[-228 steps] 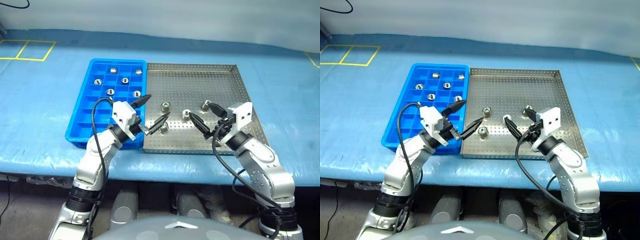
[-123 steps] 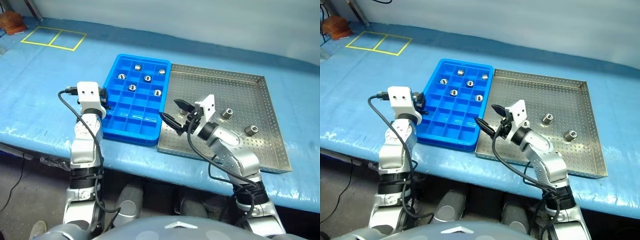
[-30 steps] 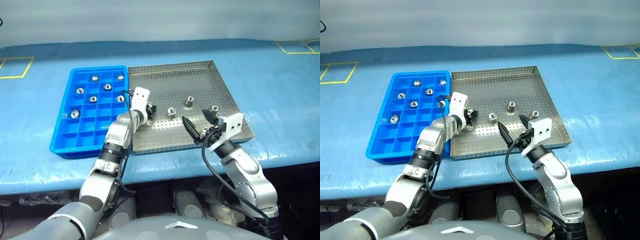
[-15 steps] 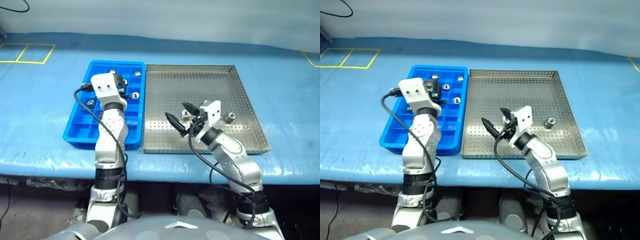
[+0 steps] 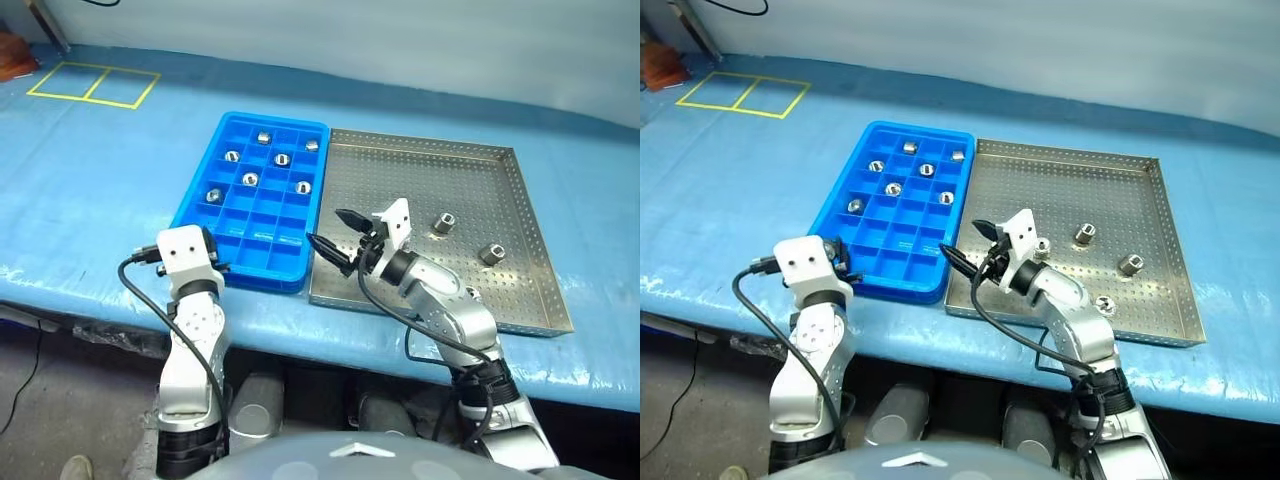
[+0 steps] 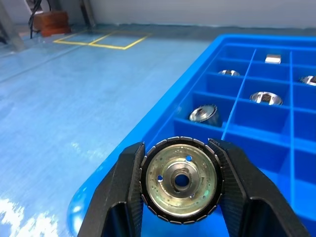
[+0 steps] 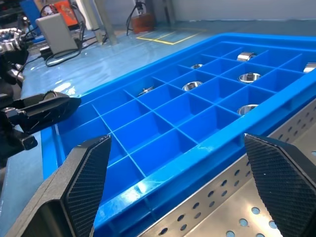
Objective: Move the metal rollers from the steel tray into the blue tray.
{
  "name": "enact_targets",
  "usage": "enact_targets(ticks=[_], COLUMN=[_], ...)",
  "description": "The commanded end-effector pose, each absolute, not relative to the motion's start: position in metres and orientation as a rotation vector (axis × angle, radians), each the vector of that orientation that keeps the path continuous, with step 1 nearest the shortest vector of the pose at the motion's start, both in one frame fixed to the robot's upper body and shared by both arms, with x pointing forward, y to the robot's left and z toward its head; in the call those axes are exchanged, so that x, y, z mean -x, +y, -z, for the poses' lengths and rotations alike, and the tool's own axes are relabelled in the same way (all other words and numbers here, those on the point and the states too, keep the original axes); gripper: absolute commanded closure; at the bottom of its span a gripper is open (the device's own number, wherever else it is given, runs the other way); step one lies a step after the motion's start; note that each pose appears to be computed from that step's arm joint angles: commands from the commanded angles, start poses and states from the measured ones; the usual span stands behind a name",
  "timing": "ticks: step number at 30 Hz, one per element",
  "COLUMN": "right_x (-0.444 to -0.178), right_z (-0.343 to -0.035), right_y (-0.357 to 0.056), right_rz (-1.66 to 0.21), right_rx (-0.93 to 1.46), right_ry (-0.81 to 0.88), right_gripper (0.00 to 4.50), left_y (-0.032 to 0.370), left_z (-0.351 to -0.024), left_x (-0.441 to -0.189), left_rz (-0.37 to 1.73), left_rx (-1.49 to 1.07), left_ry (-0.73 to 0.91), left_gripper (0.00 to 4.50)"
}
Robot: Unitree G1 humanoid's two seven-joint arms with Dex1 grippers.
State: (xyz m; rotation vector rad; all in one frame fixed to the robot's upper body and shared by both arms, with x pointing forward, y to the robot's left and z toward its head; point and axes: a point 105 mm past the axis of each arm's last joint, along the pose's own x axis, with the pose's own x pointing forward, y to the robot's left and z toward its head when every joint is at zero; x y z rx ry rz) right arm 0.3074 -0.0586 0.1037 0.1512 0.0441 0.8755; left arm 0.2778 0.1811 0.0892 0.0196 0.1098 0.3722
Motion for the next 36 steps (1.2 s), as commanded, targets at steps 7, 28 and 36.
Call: enact_targets(ticks=[7,28,36], right_x=[-0.307,-0.313,-0.3], right_z=[-0.116,-0.124,-0.119], right_y=[-0.056,-0.116,-0.139], right_rz=[-0.896,-0.522,-0.383], right_rx=[-0.144,-0.122,-0.096], right_ry=[0.0,-0.065,-0.059], right_gripper=[0.0,0.0,0.0], left_y=[0.175,0.067,0.02], left_z=[-0.098,-0.147,-0.128], left_x=[-0.292,-0.332,-0.344], left_rz=[-0.363,0.416,0.661], left_rx=[0.025,0.046,0.016], left_ry=[0.098,-0.091,0.006], left_gripper=[2.78,0.79,0.79])
